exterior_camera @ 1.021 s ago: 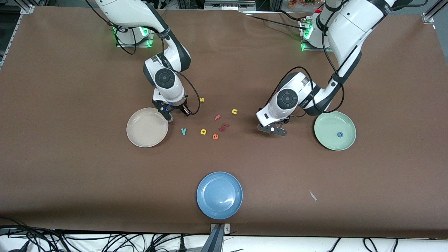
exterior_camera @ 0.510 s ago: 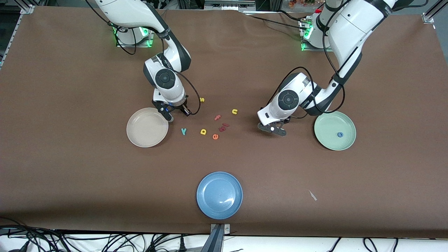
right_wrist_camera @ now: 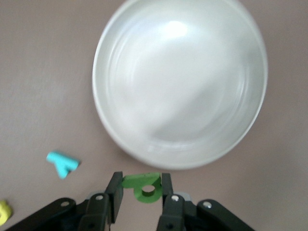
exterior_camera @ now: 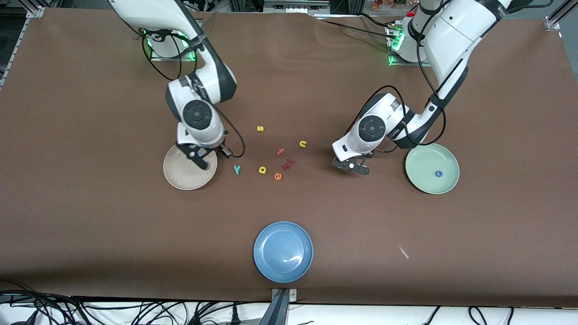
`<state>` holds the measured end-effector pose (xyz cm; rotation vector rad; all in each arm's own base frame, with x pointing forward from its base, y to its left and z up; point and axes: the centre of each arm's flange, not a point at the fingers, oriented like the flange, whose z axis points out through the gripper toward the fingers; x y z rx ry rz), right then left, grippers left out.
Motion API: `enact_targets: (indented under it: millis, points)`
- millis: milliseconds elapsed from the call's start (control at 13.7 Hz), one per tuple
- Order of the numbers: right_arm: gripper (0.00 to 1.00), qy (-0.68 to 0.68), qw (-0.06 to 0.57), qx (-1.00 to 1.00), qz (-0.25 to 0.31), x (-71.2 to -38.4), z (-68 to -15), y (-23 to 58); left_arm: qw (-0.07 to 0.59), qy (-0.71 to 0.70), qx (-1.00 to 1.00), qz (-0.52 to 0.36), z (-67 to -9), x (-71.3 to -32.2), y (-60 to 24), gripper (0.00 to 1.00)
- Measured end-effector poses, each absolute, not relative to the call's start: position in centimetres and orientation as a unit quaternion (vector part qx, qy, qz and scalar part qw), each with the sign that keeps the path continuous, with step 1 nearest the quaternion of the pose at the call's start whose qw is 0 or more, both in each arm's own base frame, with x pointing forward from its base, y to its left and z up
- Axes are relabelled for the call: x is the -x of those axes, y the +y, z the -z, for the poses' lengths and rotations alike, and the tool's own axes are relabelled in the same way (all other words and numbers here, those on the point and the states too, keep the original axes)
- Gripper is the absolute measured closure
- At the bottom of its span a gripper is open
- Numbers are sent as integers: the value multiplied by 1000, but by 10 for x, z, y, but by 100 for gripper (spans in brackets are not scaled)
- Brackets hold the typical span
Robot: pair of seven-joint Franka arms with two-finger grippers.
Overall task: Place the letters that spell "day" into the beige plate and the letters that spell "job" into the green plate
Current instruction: 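Drop the pink d on green plate while the right gripper drops green d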
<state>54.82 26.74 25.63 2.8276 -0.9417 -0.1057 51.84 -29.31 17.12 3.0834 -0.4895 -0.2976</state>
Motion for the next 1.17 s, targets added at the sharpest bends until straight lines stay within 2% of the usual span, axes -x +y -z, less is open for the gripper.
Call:
enact_targets:
  millis: [292,729,948,1167]
  points:
    - [63,-278,87,-955,48,-566,-247,213,-3,-145,-985,99,-180,-536,-272,74]
    - [63,-273,92,-955,72,-545,-203,193,-24,-123,-986,107,-257,-609,-142,74]
    - [40,-270,94,-955,75,-543,-196,195,-19,-97,-987,127,-258,-617,-58,74]
    - [8,-260,80,-960,63,-549,-212,210,-10,-58,-986,153,-237,-611,-2,74]
